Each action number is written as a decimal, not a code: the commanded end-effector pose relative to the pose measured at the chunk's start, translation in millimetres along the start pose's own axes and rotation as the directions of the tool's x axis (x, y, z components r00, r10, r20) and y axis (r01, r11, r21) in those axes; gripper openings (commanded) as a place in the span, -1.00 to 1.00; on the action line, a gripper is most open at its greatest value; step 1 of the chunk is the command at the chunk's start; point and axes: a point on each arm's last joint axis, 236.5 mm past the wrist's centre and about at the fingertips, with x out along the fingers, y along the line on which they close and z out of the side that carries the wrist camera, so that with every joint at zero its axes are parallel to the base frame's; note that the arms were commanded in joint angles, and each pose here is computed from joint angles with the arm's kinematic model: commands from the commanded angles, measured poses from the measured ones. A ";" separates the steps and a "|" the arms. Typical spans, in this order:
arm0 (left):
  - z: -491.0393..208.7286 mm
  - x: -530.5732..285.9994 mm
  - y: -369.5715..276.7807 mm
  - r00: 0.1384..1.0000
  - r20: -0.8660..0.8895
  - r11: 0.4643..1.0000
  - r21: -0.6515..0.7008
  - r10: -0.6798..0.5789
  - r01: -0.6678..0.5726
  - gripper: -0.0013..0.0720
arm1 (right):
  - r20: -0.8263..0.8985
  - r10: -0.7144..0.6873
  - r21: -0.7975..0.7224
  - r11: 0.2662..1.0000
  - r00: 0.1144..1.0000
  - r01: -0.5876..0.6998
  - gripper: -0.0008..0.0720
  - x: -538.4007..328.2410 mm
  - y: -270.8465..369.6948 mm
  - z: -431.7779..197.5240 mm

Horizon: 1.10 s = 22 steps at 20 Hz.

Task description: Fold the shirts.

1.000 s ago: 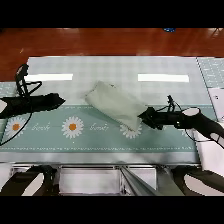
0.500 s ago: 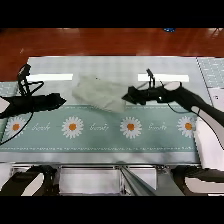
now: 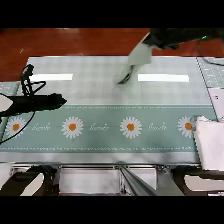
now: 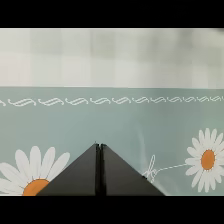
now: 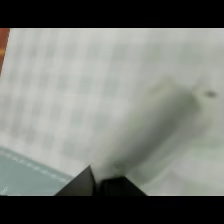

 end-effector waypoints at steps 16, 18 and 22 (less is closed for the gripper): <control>4.6 23.2 -43.0 0.997 0.053 0.983 0.179 -0.057 0.046 -0.92 | -0.067 -0.684 0.584 0.564 0.727 0.584 -0.92 -341.7 -196.0 -91.6; 2.5 28.0 -40.2 0.998 0.041 0.984 0.173 -0.050 0.043 -0.92 | -0.132 -0.695 0.613 0.503 0.707 0.609 -0.92 -348.2 -207.6 -130.3; 0.0 33.8 -36.8 0.999 0.025 0.986 0.165 -0.043 0.039 -0.92 | -0.369 -0.702 0.674 0.250 0.609 0.695 -0.92 -358.4 -241.8 -241.4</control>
